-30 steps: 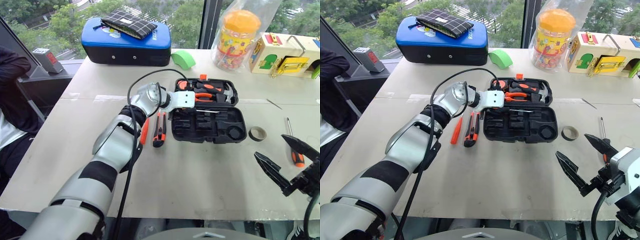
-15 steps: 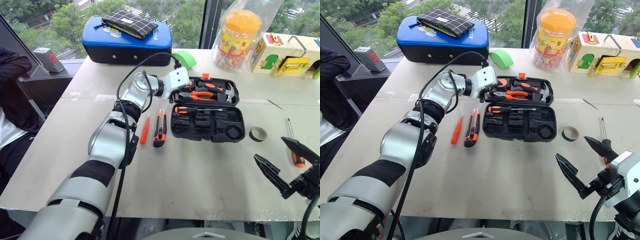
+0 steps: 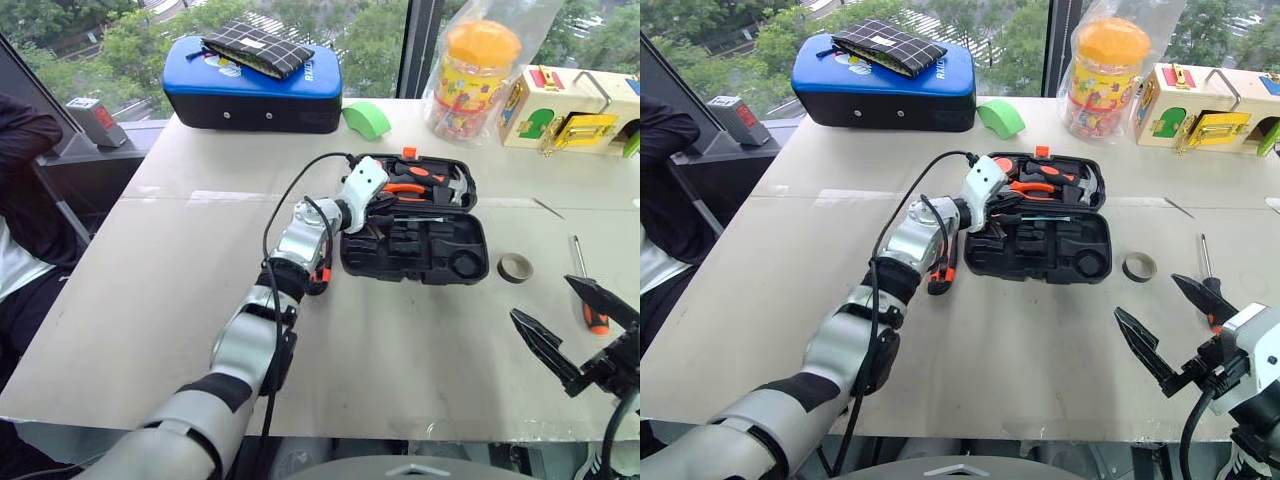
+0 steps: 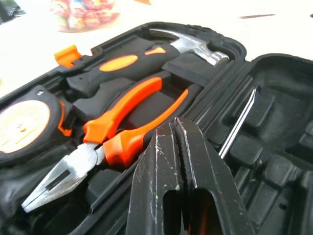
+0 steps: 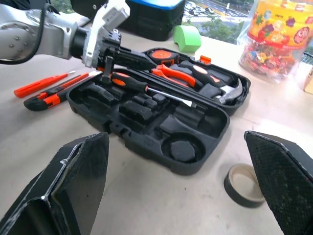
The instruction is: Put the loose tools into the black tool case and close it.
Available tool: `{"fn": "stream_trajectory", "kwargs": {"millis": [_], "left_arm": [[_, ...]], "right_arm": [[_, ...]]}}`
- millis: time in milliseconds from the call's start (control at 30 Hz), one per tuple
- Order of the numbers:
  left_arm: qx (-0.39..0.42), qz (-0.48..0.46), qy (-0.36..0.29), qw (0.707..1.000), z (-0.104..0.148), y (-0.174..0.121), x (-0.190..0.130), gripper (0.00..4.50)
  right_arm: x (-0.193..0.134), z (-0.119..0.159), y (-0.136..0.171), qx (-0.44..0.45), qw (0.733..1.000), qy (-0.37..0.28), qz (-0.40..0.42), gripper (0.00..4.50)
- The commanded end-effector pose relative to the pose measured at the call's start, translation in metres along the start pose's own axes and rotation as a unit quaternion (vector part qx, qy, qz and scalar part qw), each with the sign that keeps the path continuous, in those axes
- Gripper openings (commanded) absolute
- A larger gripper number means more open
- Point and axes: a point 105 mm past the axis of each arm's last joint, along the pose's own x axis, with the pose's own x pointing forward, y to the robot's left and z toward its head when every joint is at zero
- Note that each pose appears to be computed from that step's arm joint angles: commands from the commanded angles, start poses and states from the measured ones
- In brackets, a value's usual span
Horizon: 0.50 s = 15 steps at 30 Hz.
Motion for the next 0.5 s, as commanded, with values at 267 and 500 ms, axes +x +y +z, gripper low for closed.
{"fn": "stream_trajectory", "kwargs": {"millis": [267,500], "left_arm": [[0.038,0.003,0.098,0.994,-0.031,-0.011,-0.001,0.04],[0.173,-0.038,0.137,0.975,-0.045,-0.007,-0.009,0.04]], "right_arm": [[-0.004,0.006,0.005,-0.01,1.0,-0.008,-0.008,4.5],[-0.002,0.007,0.008,-0.007,1.0,-0.006,-0.006,4.5]]}}
